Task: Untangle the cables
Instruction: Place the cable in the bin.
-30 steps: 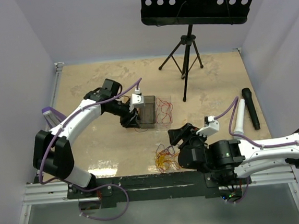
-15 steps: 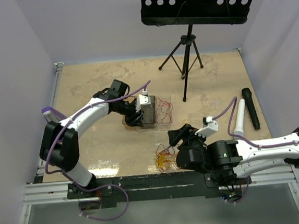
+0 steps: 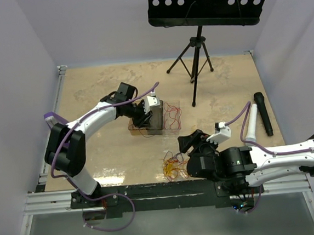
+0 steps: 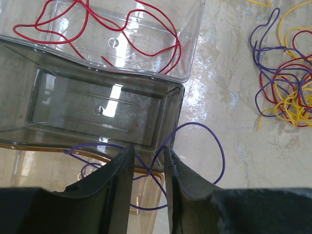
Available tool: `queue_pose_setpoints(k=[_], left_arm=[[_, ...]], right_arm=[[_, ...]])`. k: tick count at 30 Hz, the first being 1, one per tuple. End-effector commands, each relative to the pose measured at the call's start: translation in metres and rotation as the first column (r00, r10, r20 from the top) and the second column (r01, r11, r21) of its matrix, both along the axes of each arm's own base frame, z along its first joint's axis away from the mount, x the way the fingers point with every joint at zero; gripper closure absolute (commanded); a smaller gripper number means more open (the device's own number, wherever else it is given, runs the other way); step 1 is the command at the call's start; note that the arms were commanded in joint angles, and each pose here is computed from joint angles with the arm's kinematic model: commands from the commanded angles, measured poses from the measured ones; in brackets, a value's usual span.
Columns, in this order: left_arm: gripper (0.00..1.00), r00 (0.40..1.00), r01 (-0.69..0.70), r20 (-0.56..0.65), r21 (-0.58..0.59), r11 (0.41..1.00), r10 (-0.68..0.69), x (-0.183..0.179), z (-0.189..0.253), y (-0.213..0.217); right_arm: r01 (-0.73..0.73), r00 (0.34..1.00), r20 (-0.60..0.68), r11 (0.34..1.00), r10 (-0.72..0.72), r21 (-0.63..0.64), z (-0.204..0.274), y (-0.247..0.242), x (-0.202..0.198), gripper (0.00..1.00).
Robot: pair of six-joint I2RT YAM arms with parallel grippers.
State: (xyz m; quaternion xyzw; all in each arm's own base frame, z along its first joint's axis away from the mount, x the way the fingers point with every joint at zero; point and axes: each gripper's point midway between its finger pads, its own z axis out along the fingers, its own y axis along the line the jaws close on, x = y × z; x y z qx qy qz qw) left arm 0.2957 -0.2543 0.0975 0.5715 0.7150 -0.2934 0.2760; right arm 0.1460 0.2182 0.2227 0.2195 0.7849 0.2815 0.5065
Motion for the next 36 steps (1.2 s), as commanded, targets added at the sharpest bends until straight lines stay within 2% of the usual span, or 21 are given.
queue_pose_setpoints(k=[1,6,11,12,21,28,36], left_arm=[[0.66,0.998,-0.017,0.053,0.001,1.0,0.017,0.012,0.004,-0.005],[0.75,0.999,-0.015,0.047,0.017,1.0,0.014,0.011,-0.001,-0.004],[0.94,0.999,-0.01,0.046,0.017,1.0,0.009,0.009,0.006,-0.003],[1.0,0.999,-0.007,0.039,0.016,1.0,0.006,0.008,0.007,-0.003],[1.0,0.995,-0.058,0.079,-0.059,0.997,0.062,0.013,0.036,0.005],[1.0,0.985,-0.107,0.116,-0.195,0.975,0.131,0.027,0.062,0.034],[1.0,0.969,-0.204,0.109,-0.166,0.965,0.224,0.046,0.043,0.054]], right_arm=[[0.041,0.998,0.038,0.998,-0.043,0.057,0.023,-0.008,0.006,0.29],[0.043,0.998,0.037,0.997,-0.045,0.056,0.024,-0.011,0.006,0.3],[0.047,0.998,0.036,0.997,-0.049,0.059,0.023,-0.012,0.006,0.3],[0.048,0.998,0.036,0.997,-0.05,0.055,0.022,-0.012,0.006,0.3],[0.055,0.998,0.027,0.997,-0.057,0.061,0.018,-0.014,0.006,0.3],[0.055,0.998,0.022,0.997,-0.057,0.052,0.012,-0.014,0.005,0.31],[0.056,0.998,0.022,0.997,-0.057,0.057,0.014,-0.012,0.005,0.31]])
